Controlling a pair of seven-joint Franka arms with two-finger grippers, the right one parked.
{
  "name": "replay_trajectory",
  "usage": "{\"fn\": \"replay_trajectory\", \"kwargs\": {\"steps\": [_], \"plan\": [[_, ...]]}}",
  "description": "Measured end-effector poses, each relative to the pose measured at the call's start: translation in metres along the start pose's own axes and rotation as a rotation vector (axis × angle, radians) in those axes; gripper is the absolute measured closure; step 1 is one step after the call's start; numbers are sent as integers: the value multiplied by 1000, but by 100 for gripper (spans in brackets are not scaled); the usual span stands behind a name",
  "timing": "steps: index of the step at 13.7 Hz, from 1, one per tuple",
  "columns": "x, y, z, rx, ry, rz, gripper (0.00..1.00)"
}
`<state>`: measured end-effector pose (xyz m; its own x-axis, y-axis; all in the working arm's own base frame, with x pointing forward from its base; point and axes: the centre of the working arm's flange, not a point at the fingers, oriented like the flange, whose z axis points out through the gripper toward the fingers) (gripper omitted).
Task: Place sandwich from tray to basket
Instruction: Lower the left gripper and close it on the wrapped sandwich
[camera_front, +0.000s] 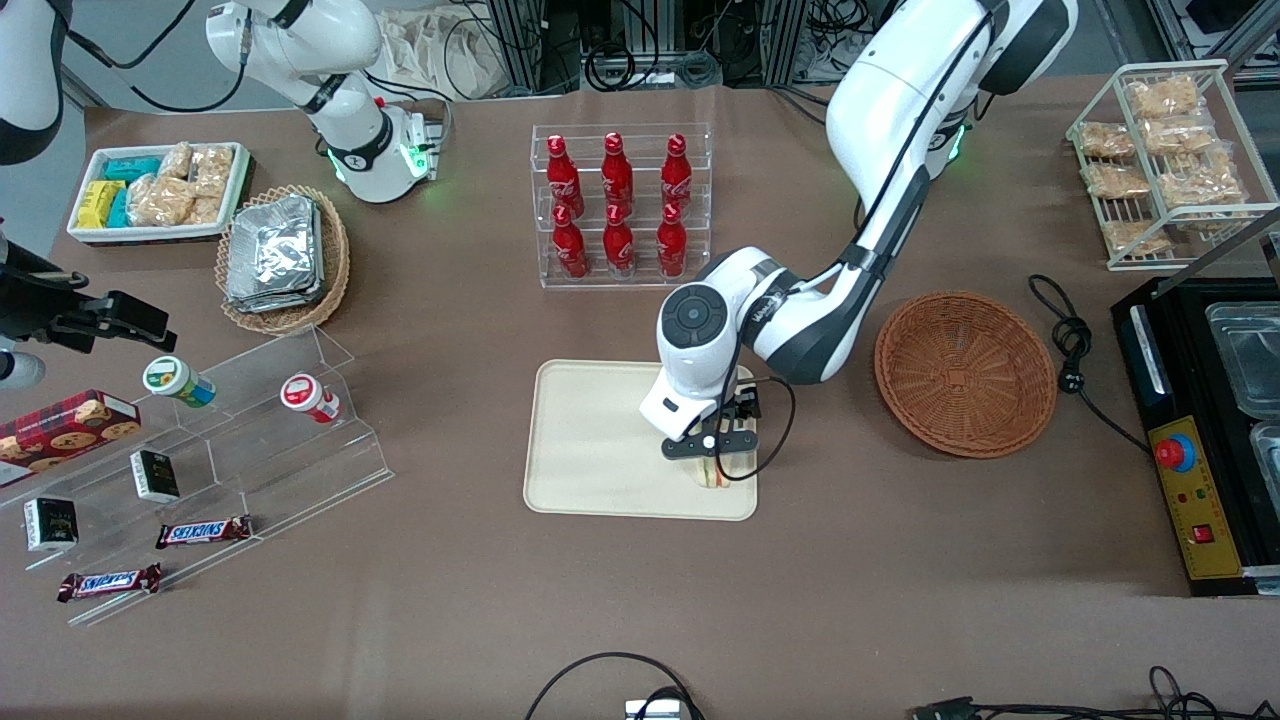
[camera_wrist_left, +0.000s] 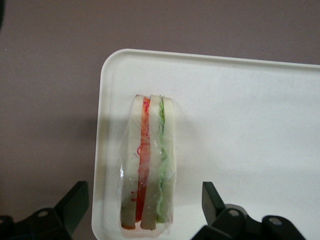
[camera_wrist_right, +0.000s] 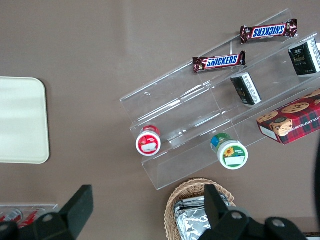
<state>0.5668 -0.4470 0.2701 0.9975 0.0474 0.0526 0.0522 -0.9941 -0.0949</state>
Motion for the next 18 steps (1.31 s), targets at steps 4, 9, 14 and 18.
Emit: {"fn": "replay_trajectory", "kwargs": {"steps": [4, 9, 14, 18], "plan": [[-6, 5, 11, 14, -8, 14, 0], [-15, 11, 35, 47, -21, 39, 4], [-15, 10, 40, 53, -23, 36, 13], [-14, 9, 40, 56, -21, 0, 55]]}}
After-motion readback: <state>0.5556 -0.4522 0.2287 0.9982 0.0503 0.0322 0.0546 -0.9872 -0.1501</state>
